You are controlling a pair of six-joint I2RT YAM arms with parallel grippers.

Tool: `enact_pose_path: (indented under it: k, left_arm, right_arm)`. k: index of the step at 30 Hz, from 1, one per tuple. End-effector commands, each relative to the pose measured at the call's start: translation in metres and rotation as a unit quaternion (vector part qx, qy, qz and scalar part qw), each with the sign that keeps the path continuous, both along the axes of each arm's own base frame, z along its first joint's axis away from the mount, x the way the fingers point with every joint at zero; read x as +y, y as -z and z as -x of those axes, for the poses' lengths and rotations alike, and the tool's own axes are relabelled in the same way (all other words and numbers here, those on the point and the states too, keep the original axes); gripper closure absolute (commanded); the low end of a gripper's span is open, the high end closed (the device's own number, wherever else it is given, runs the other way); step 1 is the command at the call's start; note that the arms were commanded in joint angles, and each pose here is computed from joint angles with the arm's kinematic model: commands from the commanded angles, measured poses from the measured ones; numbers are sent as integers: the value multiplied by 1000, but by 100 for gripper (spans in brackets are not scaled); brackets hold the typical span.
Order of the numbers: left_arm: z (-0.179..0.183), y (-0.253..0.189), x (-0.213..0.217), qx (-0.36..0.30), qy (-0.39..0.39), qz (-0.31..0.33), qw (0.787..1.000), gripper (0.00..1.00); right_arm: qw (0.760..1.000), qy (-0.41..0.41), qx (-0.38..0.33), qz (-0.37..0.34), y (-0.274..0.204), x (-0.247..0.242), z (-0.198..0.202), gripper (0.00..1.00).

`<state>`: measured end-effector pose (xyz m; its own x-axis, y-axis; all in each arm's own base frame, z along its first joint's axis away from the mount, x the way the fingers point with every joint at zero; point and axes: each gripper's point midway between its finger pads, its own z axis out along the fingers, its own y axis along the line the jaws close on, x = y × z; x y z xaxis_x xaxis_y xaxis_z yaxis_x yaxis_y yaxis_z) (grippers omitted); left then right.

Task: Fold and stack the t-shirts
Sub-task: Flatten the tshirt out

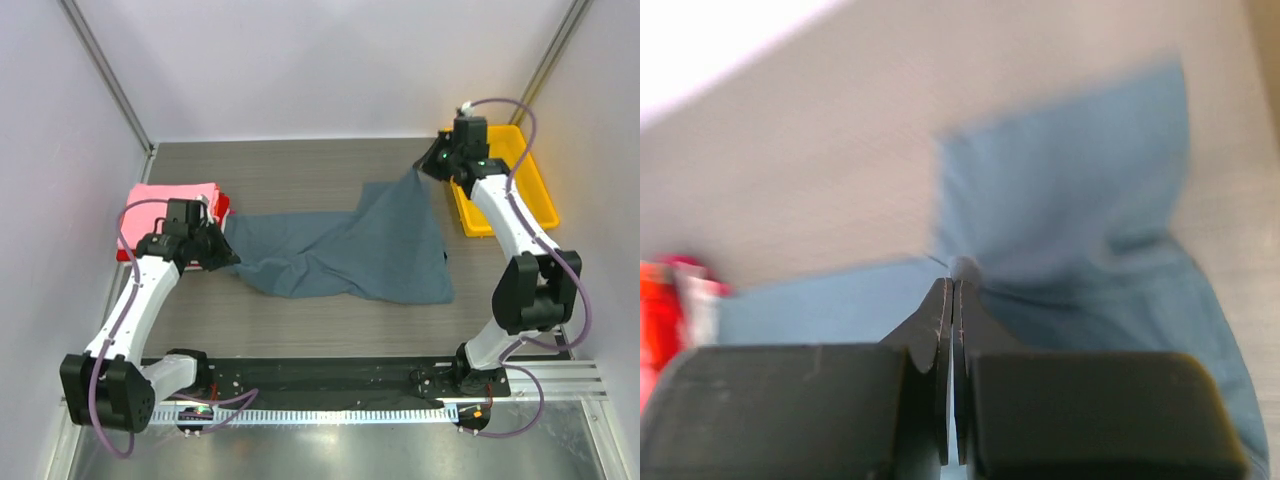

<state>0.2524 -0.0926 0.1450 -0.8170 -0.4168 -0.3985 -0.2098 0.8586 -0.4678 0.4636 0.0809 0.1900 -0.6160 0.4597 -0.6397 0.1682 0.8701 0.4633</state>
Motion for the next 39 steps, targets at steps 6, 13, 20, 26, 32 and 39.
enact_pose_path:
  k: [6,13,20,26,32,39]
  left_arm:
    - [-74,-86,15,-110,-52,-37,992,100]
    - [-76,-207,21,-290,-68,-21,954,100]
    - [3,-316,25,-484,-70,32,872,100]
    - [60,-377,24,-563,-62,79,821,100]
    - [76,-411,22,-578,-66,110,806,100]
    - [29,-367,17,-510,-80,111,849,100]
  right_arm:
    - [944,8,-317,-89,-307,-34,18,99]
    - [899,-39,-425,-96,-421,-28,95,99]
    - [836,-23,-548,-26,-483,-27,244,99]
    - [747,5,-664,17,-535,-26,378,99]
    - [696,29,-718,21,-565,-30,435,99]
    - [761,34,-647,-9,-540,-38,347,99]
